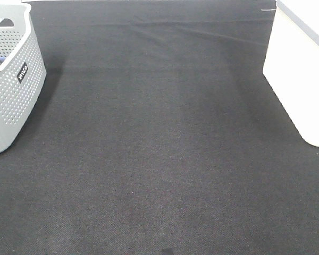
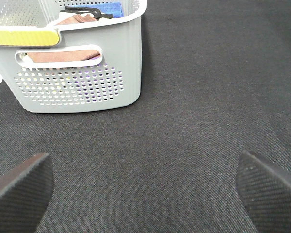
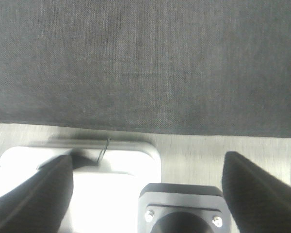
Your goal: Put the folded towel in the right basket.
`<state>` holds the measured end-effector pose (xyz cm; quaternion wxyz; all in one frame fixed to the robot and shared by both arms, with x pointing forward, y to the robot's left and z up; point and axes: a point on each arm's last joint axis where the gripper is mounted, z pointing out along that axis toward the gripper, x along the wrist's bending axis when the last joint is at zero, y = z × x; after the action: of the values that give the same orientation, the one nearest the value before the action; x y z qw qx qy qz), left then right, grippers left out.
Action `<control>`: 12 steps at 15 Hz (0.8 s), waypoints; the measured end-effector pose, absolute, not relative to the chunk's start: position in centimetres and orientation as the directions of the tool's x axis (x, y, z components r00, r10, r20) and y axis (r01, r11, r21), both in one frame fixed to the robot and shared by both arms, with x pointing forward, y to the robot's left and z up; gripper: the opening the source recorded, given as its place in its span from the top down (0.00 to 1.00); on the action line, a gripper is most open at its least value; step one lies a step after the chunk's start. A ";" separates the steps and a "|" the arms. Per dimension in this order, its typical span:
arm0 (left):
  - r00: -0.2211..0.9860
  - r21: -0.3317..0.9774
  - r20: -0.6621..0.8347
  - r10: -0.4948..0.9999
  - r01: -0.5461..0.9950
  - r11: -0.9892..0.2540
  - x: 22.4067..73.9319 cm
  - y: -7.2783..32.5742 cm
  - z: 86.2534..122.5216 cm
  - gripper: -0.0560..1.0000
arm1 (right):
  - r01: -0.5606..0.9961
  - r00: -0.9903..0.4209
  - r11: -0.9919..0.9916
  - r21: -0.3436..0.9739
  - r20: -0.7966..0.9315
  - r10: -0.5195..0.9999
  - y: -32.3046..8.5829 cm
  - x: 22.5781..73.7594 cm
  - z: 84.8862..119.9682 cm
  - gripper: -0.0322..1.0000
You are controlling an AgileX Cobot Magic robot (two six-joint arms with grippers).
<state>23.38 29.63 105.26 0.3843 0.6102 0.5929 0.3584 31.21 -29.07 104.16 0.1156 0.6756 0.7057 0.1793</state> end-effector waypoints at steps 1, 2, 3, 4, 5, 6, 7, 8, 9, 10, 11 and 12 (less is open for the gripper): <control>0.040 0.894 -0.018 0.999 0.448 -0.002 23.4 29.6 105.3 0.03 | 0.867 -0.066 0.023 0.498 0.068 0.995 -29.1 30.1 104.6 0.21; 0.040 0.894 -0.018 0.999 0.448 -0.002 23.4 29.6 105.3 0.03 | 0.812 -0.076 0.032 0.582 0.050 0.996 -29.1 29.2 105.0 0.21; 0.040 0.894 -0.018 0.999 0.448 -0.002 23.4 29.6 105.3 0.03 | 0.753 -0.087 0.045 0.656 0.032 0.996 -29.1 28.1 105.3 0.21; 0.040 0.894 -0.018 0.999 0.448 -0.002 23.4 29.6 105.3 0.03 | 0.701 -0.091 0.052 0.711 0.017 0.996 -29.1 27.2 105.5 0.21; 0.040 0.894 -0.018 0.999 0.448 -0.002 23.4 29.6 105.3 0.03 | 0.648 -0.089 0.052 0.760 0.008 0.996 -29.1 26.4 105.5 0.21; 0.040 0.894 -0.018 0.999 0.448 -0.002 23.4 29.6 105.3 0.03 | 0.603 -0.087 0.052 0.796 0.001 0.996 -29.1 25.8 105.4 0.21; 0.040 0.894 -0.018 0.999 0.448 -0.002 23.4 29.6 105.3 0.03 | 0.572 -0.087 0.055 0.818 -0.006 0.996 -29.1 25.2 105.4 0.21; 0.040 0.894 -0.018 0.999 0.448 -0.002 23.4 29.6 105.3 0.03 | 0.537 -0.085 0.055 0.842 -0.011 0.996 -29.1 24.7 105.5 0.21; 0.040 0.894 -0.018 0.999 0.448 -0.002 23.4 29.6 105.3 0.03 | 0.513 -0.085 0.055 0.856 -0.014 0.996 -29.1 24.3 105.5 0.21; 0.040 0.894 -0.018 0.999 0.448 -0.002 23.4 29.6 105.3 0.03 | 0.495 -0.084 0.056 0.867 -0.017 0.996 -29.1 24.0 105.5 0.21; 0.040 0.894 -0.018 0.999 0.448 -0.002 23.4 29.6 105.3 0.03 | 0.480 -0.083 0.057 0.876 -0.019 0.996 -29.1 23.8 105.5 0.21; 0.040 0.894 -0.018 0.999 0.448 -0.002 23.4 29.6 105.3 0.03 | 0.465 -0.081 0.057 0.883 -0.021 0.996 -29.1 23.5 105.5 0.21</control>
<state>23.38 29.63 105.26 0.3843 0.6102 0.5929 0.3584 23.53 -29.09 105.52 0.3562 0.5766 0.6337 0.3730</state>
